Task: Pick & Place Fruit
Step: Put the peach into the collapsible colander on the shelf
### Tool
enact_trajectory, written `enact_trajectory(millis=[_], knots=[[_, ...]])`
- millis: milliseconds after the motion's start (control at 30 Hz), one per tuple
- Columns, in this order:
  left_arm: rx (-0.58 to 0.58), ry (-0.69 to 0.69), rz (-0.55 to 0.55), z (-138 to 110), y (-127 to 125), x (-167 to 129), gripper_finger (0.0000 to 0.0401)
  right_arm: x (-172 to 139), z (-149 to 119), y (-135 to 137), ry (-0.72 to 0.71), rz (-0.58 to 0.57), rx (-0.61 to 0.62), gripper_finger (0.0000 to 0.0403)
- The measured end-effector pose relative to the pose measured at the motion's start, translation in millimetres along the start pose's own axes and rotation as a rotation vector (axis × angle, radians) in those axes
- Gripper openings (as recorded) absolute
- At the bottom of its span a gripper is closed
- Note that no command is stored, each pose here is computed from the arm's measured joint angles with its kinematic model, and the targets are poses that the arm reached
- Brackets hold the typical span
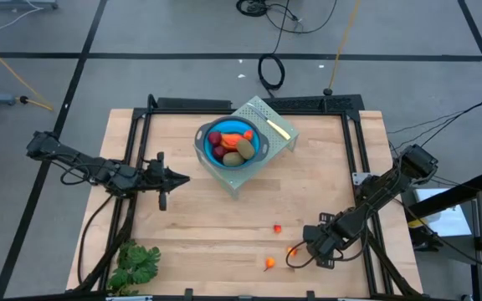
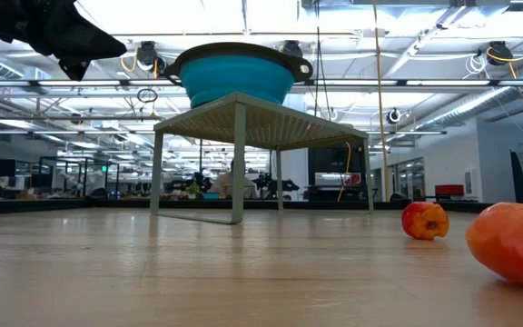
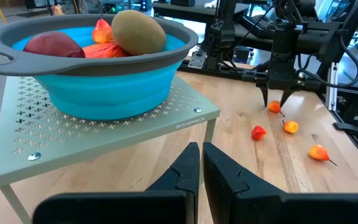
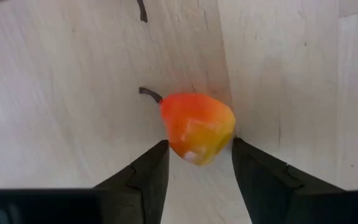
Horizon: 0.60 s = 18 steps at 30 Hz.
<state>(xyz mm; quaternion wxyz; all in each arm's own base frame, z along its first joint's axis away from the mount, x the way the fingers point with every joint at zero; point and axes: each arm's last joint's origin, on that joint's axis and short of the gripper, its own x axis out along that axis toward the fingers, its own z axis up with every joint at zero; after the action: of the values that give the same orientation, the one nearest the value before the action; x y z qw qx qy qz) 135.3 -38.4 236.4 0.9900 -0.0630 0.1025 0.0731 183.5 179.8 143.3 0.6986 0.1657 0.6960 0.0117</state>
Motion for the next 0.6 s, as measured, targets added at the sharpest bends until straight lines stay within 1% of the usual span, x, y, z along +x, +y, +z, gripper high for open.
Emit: enact_trajectory(millis=[233, 400, 600], knots=[[-0.001, 0.0, 0.0, 0.1, 0.0, 0.0, 0.0019, -3.4, -0.5, 1.1, -0.024, 0.014, 0.005, 0.0178], [-0.002, 0.0, 0.0, 0.1, -0.1, 0.0, 0.0019, -4.1, 0.3, 0.5, -0.06, -0.009, -0.044, 0.0175], [-0.014, -0.001, -0.001, 0.2, -0.1, 0.0, 0.0019, -4.3, -0.5, -1.7, -0.056, -0.035, -0.046, 0.0176]])
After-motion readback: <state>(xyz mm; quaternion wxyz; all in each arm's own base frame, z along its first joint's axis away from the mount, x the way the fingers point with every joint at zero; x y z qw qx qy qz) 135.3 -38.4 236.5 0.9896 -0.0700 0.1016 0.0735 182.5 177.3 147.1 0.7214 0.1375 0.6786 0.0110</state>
